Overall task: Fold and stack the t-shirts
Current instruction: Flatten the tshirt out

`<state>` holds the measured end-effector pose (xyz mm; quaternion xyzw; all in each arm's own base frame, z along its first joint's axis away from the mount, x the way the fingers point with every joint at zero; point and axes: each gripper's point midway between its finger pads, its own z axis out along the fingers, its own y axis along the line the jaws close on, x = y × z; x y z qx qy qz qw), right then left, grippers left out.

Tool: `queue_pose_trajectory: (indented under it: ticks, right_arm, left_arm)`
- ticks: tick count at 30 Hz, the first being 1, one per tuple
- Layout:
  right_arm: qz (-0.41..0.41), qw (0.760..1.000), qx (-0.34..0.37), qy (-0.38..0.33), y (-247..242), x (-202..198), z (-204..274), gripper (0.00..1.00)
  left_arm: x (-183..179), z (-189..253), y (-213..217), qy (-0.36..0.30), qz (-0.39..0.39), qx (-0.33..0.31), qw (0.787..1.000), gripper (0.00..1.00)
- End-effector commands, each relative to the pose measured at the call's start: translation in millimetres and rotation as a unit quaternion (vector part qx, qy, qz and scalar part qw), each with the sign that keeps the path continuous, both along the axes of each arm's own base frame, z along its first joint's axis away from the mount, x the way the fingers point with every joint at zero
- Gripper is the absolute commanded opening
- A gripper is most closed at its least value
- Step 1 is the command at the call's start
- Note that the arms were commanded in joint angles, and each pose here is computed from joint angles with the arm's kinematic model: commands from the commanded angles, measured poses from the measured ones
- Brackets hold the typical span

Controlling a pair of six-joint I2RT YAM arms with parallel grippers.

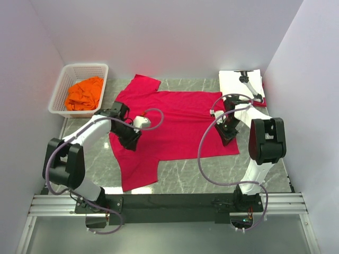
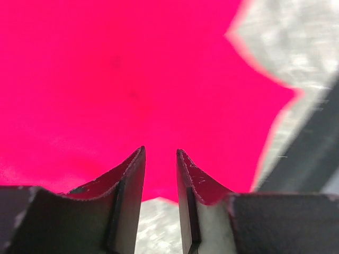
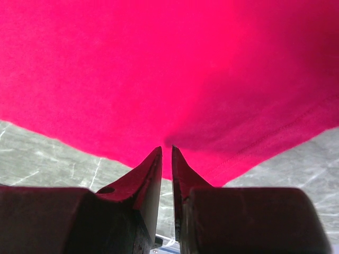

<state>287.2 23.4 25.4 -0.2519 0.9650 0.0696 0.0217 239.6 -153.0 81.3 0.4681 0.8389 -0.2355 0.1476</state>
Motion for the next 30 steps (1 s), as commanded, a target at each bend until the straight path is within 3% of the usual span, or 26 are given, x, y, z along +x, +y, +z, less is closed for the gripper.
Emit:
queue_pose_trajectory:
  ticks: [1,6,13,22,30]
  right_arm:
    - [-0.004,1.0,-0.012,0.002,-7,4,-7,0.2]
    - [0.003,0.999,-0.027,0.02,-13,-13,-13,0.2]
    - [0.013,0.999,-0.026,0.046,-12,-41,-15,0.2]
    - [0.031,0.996,-0.014,0.087,-6,-88,-18,0.2]
    - [0.058,0.994,0.001,0.089,3,-98,-7,0.27]
  left_arm:
    - [14,-24,30,-0.015,0.014,0.042,0.999,0.34]
    - [0,-48,52,-0.011,-0.001,0.085,0.996,0.34]
    - [-48,-67,68,0.026,-0.018,0.104,0.994,0.34]
    - [-76,-64,77,0.033,-0.027,0.108,0.993,0.34]
    - [-93,-49,75,0.057,-0.052,0.095,0.993,0.33]
